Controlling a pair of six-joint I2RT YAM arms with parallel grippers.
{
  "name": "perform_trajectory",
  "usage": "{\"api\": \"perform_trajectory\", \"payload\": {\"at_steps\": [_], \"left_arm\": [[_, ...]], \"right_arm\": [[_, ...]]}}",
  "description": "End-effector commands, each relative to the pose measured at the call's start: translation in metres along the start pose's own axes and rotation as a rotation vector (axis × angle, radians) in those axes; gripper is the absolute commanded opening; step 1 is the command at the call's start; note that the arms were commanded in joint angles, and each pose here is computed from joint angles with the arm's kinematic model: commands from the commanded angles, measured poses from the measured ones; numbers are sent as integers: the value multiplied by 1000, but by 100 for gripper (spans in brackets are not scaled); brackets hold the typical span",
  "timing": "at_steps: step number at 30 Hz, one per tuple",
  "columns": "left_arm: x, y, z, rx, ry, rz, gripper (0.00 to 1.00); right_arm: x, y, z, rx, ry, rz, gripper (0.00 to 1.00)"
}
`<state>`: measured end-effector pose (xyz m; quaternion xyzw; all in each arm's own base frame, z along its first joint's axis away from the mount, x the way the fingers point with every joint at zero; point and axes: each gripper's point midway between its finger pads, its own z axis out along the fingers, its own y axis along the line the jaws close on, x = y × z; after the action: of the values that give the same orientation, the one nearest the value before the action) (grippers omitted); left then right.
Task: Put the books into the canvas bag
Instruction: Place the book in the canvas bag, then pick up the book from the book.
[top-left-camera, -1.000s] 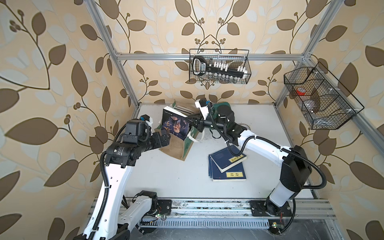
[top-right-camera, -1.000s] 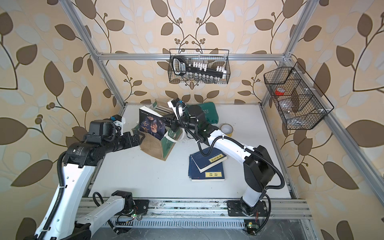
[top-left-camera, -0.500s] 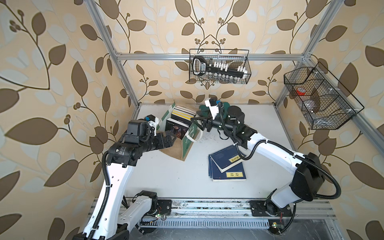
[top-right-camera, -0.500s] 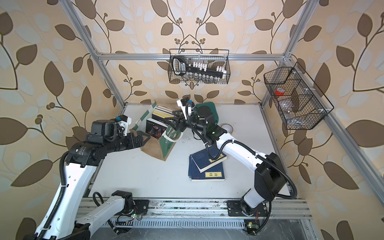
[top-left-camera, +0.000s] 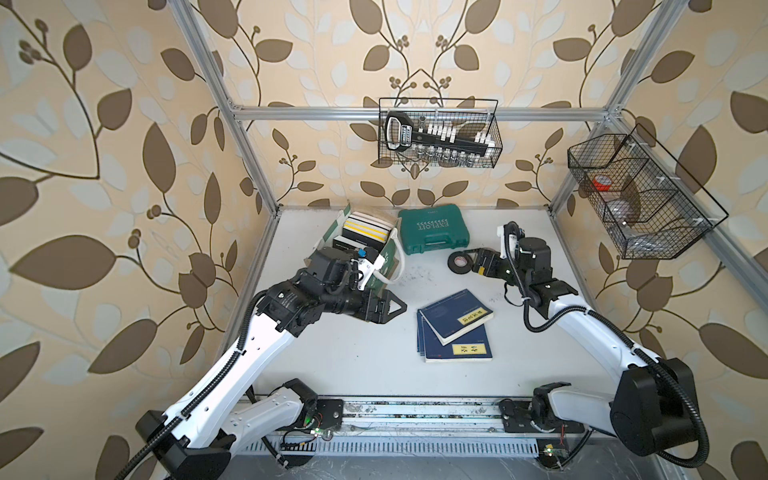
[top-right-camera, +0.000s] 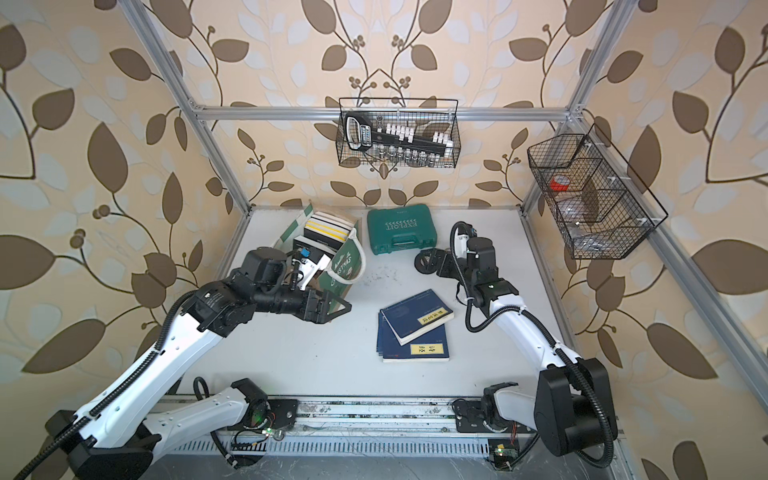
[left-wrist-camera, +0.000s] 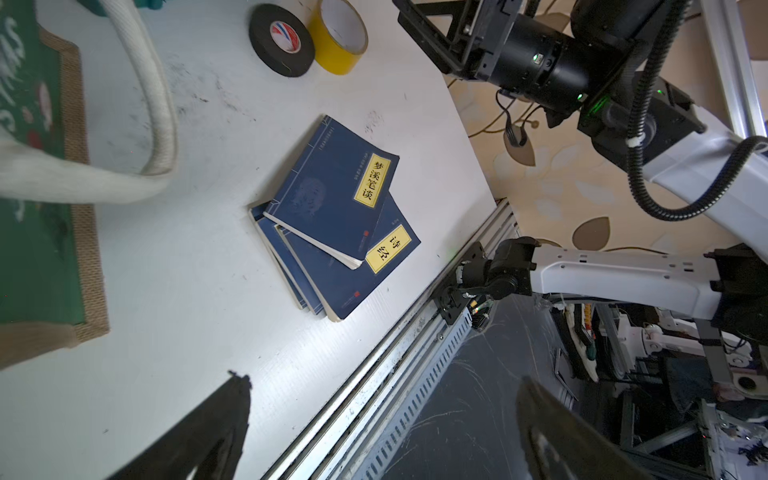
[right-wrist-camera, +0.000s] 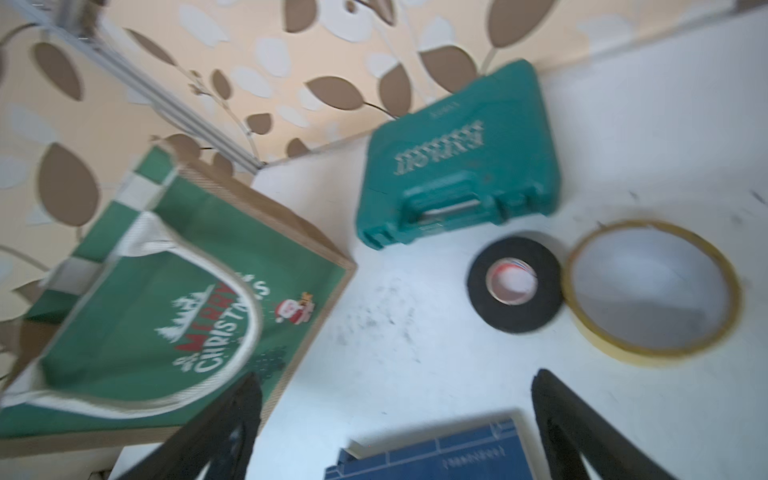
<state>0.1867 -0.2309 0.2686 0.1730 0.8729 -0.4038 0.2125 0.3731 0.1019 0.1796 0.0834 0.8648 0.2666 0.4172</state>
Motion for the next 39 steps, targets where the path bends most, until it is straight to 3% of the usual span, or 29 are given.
{"api": "perform_trajectory", "payload": {"at_steps": [1, 5, 10, 16, 21, 30, 35, 39], "left_arm": [[-10, -6, 18, 9, -38, 10, 99], [-6, -1, 42, -36, -15, 13, 99], [-2, 2, 68, -42, -10, -1, 99], [2, 12, 91, -47, 3, -31, 99], [4, 15, 97, -52, 24, -29, 99], [5, 20, 98, -73, 24, -24, 99], [5, 21, 97, -82, 24, -24, 99], [6, 23, 96, -91, 24, -22, 99]], "right_arm": [[37, -39, -8, 135, 116, 125, 98], [71, -69, -13, 246, 158, 228, 98], [115, -83, -16, 265, 205, 337, 98], [152, -74, -16, 253, 270, 346, 98], [161, -69, -13, 214, 246, 392, 91], [158, -77, 0, 229, 200, 419, 55], [160, -74, 5, 199, 206, 428, 21], [152, -71, 0, 190, 167, 419, 0]]}}
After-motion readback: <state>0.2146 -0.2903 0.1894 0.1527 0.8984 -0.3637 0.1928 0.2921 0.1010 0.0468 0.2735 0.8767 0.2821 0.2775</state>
